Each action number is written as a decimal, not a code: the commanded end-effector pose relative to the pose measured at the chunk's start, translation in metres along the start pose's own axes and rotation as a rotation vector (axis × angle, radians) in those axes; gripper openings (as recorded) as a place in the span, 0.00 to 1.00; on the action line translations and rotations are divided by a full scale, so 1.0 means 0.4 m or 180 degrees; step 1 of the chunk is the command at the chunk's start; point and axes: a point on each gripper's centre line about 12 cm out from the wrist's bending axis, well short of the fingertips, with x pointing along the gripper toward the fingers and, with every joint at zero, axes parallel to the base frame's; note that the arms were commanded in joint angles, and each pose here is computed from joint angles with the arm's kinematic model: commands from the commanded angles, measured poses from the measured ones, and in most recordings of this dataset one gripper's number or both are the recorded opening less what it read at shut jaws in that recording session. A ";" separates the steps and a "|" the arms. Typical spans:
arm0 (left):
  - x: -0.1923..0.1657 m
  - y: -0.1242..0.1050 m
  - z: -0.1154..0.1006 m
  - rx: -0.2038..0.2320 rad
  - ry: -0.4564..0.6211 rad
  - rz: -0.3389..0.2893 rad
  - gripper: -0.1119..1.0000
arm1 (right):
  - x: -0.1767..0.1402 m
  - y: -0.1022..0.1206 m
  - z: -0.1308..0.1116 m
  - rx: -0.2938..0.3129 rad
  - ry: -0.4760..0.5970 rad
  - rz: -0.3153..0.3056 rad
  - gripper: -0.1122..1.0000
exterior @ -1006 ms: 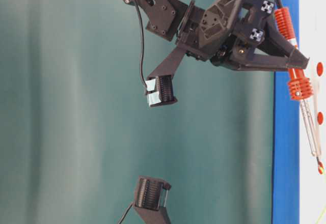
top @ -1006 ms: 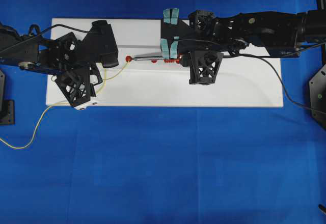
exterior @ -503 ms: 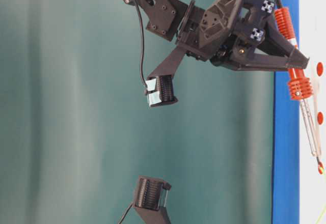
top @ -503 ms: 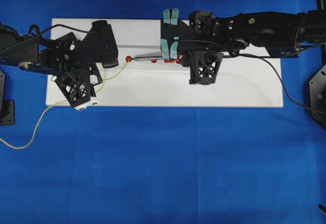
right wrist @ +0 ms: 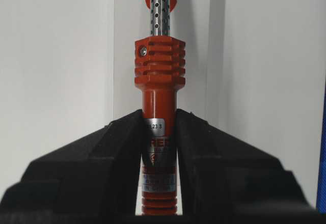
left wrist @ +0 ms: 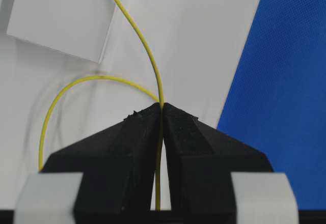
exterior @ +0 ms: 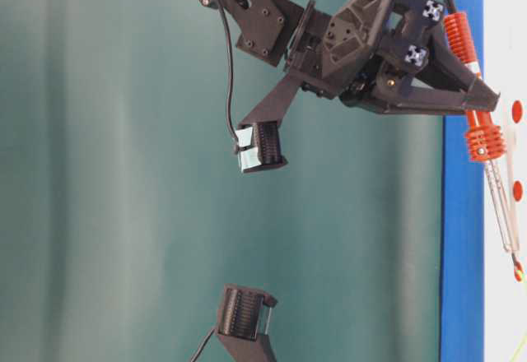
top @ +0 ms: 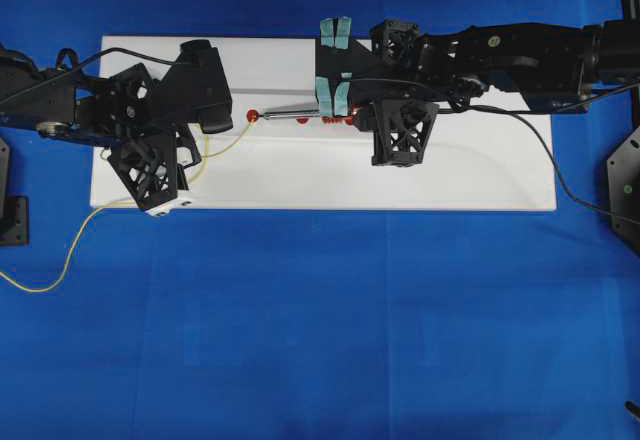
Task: Touch the tip of the soldering iron to the tip of the solder at the mark.
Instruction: 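Move right gripper left, bringing iron tip toward the left red dot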
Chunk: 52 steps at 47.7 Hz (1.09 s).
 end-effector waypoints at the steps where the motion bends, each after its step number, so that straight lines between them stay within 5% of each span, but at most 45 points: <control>1: -0.014 -0.006 0.021 0.0004 -0.0100 -0.0025 0.12 | -0.021 0.000 0.031 -0.0012 -0.0131 -0.0011 0.16; 52: -0.064 -0.020 0.027 0.0035 -0.0193 -0.0074 0.12 | -0.021 0.000 0.031 -0.0007 -0.0136 -0.0012 0.16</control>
